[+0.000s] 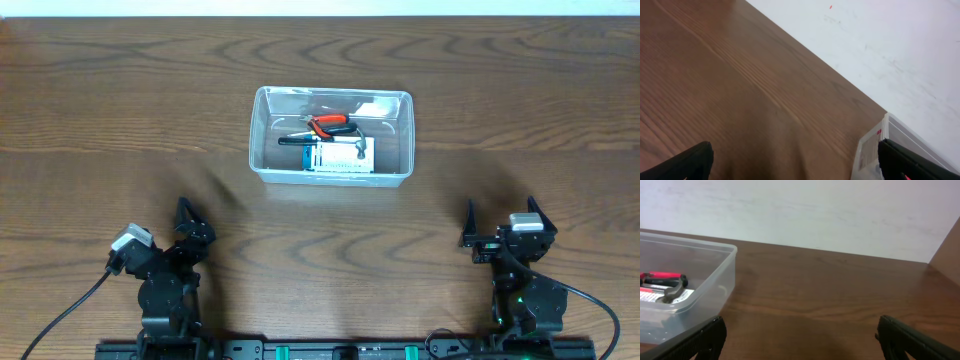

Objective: Pack container

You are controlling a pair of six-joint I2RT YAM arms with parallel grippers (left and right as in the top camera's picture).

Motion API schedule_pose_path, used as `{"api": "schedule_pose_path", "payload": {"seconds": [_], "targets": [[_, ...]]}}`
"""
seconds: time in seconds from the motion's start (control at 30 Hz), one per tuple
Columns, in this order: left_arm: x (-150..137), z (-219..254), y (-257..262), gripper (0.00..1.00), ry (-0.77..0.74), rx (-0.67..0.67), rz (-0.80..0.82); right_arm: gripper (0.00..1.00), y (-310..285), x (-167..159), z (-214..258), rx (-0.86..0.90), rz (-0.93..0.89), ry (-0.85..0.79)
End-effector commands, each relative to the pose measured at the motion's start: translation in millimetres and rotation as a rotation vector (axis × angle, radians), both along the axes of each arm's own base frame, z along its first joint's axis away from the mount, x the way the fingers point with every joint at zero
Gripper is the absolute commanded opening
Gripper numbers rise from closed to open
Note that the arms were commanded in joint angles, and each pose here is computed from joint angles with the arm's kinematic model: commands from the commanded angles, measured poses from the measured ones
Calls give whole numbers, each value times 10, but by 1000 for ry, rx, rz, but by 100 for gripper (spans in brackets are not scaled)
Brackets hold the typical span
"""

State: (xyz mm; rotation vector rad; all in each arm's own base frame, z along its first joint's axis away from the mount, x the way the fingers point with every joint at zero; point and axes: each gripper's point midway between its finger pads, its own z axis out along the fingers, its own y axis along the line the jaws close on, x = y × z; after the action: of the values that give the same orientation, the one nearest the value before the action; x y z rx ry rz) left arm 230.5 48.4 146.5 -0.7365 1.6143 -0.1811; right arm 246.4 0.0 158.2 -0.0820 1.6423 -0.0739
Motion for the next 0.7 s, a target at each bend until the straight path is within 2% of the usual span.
{"api": "schedule_pose_path", "payload": {"seconds": [0.0, 0.1, 0.3, 0.37, 0.5, 0.67], "targets": [[-6, -67, 17, 98, 8, 12, 7, 99, 6, -1, -8, -11, 5, -2], [1, -52, -16, 98, 31, 116, -36, 99, 6, -1, -8, -11, 5, -2], [63, -87, -322, 98, 99, 448, -287, 99, 6, -1, -7, -11, 5, -2], [69, -104, -371, 98, 109, 521, -331, 99, 6, -1, -8, -11, 5, -2], [69, -114, -377, 98, 122, 582, -346, 99, 6, -1, -8, -11, 5, -2], [69, -117, -376, 98, 126, 596, -349, 99, 6, -1, -8, -11, 5, -2]]}}
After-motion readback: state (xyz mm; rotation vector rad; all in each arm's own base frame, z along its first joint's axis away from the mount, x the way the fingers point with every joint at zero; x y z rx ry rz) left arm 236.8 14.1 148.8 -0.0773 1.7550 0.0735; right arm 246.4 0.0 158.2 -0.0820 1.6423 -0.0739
